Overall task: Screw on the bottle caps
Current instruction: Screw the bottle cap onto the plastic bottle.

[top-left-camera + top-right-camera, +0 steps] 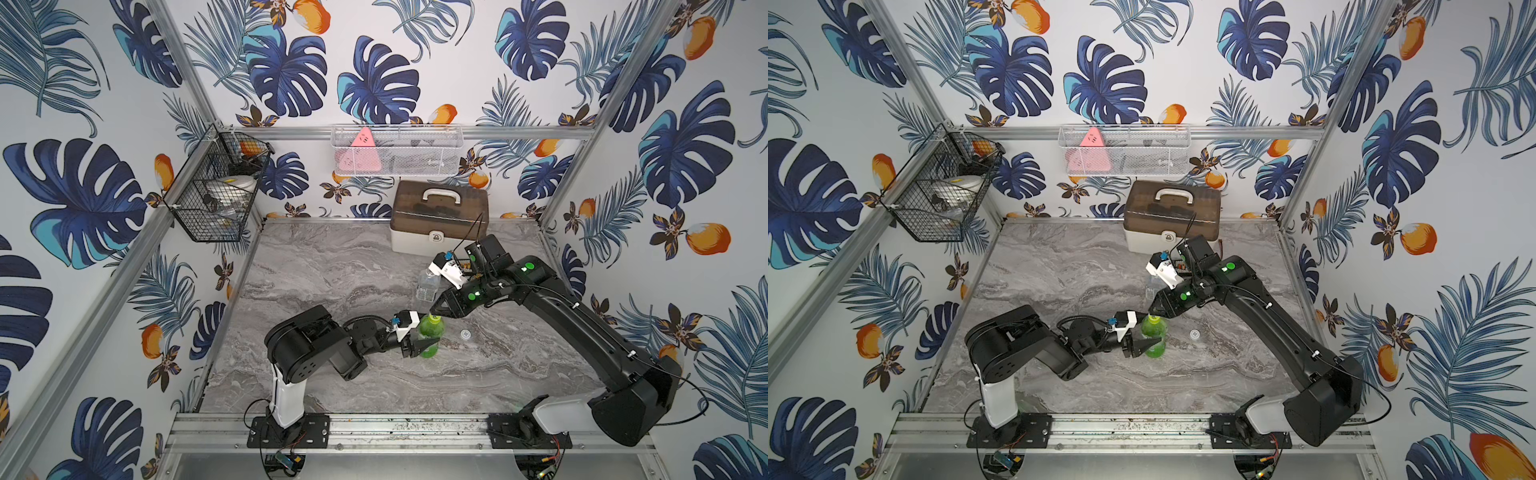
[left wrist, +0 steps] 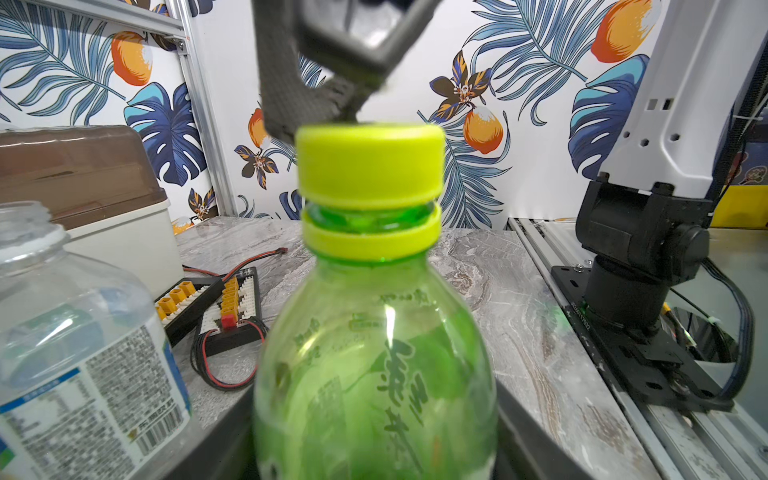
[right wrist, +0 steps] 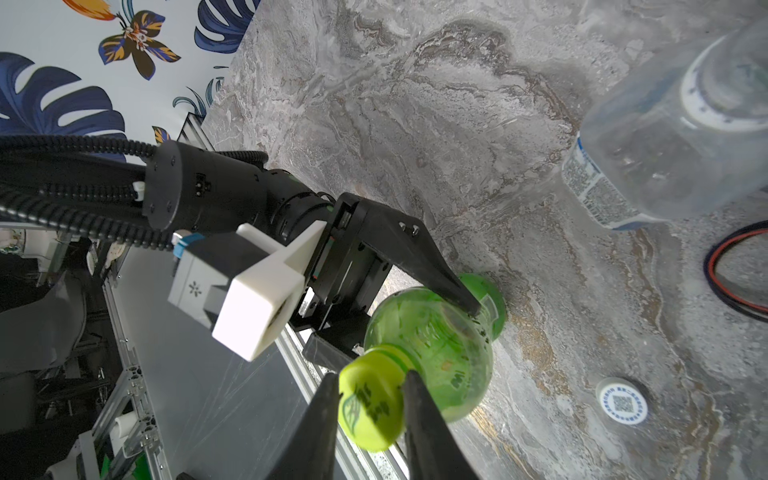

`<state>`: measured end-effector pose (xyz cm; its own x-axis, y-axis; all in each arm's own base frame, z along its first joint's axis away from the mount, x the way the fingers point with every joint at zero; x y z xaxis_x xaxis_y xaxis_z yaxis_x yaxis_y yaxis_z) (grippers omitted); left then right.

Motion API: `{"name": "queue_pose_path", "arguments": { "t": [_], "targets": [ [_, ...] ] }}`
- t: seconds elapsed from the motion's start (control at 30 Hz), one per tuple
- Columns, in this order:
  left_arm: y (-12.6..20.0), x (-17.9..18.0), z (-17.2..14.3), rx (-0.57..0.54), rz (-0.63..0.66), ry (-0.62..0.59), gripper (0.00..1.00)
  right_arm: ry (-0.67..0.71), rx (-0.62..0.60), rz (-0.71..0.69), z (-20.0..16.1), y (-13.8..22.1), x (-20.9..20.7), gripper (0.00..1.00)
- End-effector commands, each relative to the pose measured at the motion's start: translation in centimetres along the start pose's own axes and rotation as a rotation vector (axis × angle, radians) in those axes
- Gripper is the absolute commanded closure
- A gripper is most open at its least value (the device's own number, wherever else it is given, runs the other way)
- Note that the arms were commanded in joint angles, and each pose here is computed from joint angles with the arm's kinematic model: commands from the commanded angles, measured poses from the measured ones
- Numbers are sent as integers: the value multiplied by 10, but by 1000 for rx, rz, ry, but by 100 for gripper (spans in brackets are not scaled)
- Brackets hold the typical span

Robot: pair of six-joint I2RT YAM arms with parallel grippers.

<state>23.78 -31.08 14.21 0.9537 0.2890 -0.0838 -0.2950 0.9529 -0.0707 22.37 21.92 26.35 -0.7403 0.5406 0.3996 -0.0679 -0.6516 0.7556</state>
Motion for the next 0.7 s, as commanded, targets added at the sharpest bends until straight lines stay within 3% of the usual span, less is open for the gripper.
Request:
{"name": "queue_pose_path", "arguments": {
  "t": [0.0,0.37,0.53,0.67],
  "targets": [
    [4,9,-20,75,62,40,32,-20,40,82,-12,0,12,71],
    [4,10,-21,75,65,39,32,-36,26,111,-27,7,23,73],
    [4,8,-21,76,60,35,32,-28,20,59,-27,11,19,69],
    [4,8,-20,74,53,35,32,1,-55,15,-8,17,15,64]
  ]
}}
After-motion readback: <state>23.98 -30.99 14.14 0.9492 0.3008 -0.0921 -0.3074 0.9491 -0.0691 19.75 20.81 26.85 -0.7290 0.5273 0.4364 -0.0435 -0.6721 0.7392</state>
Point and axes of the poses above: each gripper's point midway between its finger pads, its own y axis back along the fingers, its own x axis along the line the jaws close on, z = x × y, the point moved 4 cm from there along y, back along the fingers, and after that the axes turned 7 degrees about y, right-handed, at the moved point
